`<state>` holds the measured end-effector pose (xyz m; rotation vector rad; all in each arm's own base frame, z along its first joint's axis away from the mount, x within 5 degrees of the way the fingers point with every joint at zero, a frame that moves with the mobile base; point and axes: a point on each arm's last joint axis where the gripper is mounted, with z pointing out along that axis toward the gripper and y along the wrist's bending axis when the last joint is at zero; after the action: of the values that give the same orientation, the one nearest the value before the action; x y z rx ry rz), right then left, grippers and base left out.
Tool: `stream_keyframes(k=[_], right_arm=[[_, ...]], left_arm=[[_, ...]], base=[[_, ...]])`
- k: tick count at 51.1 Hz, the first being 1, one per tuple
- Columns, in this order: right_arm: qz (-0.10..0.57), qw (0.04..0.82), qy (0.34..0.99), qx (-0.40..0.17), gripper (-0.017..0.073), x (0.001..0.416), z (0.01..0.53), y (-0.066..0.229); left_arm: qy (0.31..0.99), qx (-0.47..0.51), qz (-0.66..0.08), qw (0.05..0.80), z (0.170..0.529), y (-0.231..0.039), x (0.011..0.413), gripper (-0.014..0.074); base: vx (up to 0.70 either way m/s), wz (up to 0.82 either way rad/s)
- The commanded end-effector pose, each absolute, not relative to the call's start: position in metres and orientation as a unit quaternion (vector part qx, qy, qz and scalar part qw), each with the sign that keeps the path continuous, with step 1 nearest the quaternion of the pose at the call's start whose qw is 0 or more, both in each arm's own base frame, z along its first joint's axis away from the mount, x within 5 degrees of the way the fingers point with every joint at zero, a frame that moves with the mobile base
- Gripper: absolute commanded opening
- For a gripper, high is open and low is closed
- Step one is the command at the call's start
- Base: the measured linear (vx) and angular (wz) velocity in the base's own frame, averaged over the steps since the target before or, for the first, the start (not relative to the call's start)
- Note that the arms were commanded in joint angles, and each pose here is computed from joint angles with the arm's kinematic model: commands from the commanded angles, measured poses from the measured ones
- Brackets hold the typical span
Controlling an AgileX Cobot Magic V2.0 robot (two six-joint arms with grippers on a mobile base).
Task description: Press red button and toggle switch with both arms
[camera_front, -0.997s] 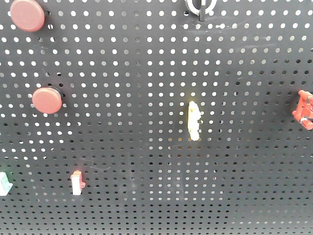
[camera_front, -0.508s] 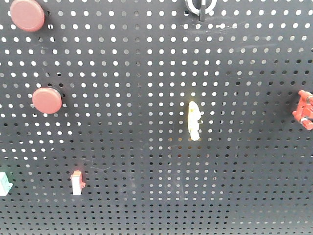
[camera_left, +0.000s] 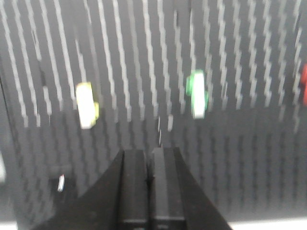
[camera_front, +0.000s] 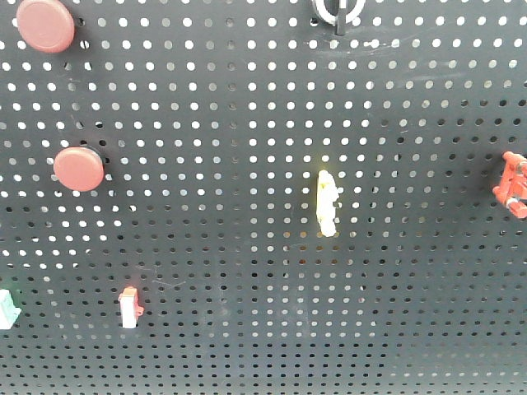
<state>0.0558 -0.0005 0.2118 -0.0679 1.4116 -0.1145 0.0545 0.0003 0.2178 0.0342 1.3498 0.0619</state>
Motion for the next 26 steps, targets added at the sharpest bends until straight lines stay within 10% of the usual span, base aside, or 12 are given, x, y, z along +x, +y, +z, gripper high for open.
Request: stream_keyframes(k=[1, 26], right_arm=[[-0.04, 0.818, 0.572, -0.033, -0.0003, 0.048, 0.243, 0.002], [-0.02, 0.861, 0.508, 0.006, -0.0003, 0.035, 0.428, -0.001]], left_arm=[[0.544, 0.002, 0.004, 0.839, 0.248, -0.001, 0.045, 0.0002], [0.429, 0.0, 0.009, 0.903, 0.455, 0.0, 0.009, 0.0002]], base=[[0.0, 0.0], [0.0, 0.0]])
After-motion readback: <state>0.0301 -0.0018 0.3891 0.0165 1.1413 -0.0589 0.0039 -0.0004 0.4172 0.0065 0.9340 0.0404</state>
